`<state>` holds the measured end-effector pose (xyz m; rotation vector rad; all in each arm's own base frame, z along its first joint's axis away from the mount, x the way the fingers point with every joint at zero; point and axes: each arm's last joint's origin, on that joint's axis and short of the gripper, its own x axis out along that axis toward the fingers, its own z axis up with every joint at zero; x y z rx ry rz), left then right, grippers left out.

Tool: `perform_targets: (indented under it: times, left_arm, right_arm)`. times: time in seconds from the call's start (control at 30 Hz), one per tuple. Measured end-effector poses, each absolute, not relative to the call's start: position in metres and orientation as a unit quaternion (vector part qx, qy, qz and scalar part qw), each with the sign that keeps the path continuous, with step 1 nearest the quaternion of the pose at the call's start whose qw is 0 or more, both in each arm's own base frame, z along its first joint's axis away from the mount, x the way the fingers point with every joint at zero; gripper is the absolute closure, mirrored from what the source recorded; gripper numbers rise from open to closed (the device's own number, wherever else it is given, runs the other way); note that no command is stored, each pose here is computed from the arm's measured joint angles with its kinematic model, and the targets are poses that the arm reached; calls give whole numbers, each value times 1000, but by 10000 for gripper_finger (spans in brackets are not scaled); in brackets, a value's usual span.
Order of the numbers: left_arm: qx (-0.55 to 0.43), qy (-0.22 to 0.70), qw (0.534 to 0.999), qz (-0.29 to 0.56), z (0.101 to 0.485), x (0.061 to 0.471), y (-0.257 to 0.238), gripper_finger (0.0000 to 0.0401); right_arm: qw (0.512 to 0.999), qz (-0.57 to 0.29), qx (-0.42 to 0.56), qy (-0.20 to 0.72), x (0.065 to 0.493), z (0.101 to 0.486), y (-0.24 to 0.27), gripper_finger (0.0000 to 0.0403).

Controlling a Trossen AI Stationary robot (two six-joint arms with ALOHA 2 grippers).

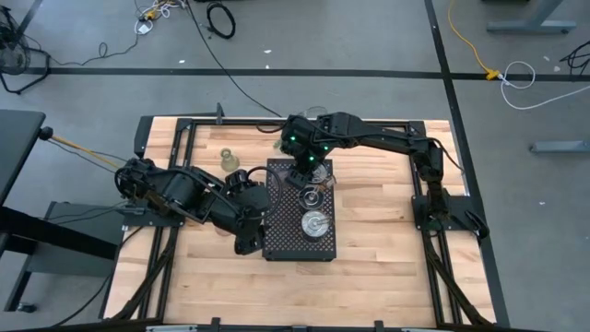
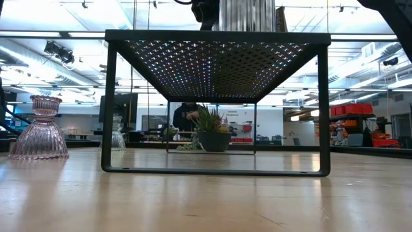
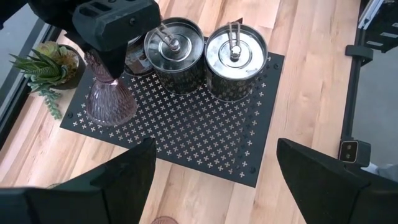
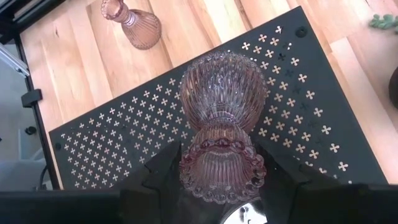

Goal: Pick & Place candle stick holders
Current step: Put the right pink glass candle holder on the shelf

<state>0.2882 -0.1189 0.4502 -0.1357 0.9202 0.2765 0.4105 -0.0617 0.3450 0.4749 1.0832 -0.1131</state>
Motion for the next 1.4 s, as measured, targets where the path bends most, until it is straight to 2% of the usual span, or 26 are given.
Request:
perform_targets:
  times: [1.0, 1.2, 1.4]
  left_arm:
    - [-66, 443, 884, 131, 450, 288, -119, 66]
    - [-66, 443, 884, 131, 450, 288, -119, 66]
    - [-66, 444, 884, 131, 450, 288, -119, 66]
  right_arm:
    - [829, -58, 212, 514, 410, 344, -62, 242]
    - [829, -58, 212, 514, 410, 344, -62, 225]
    - [830, -57, 213, 512, 410, 344, -62, 233]
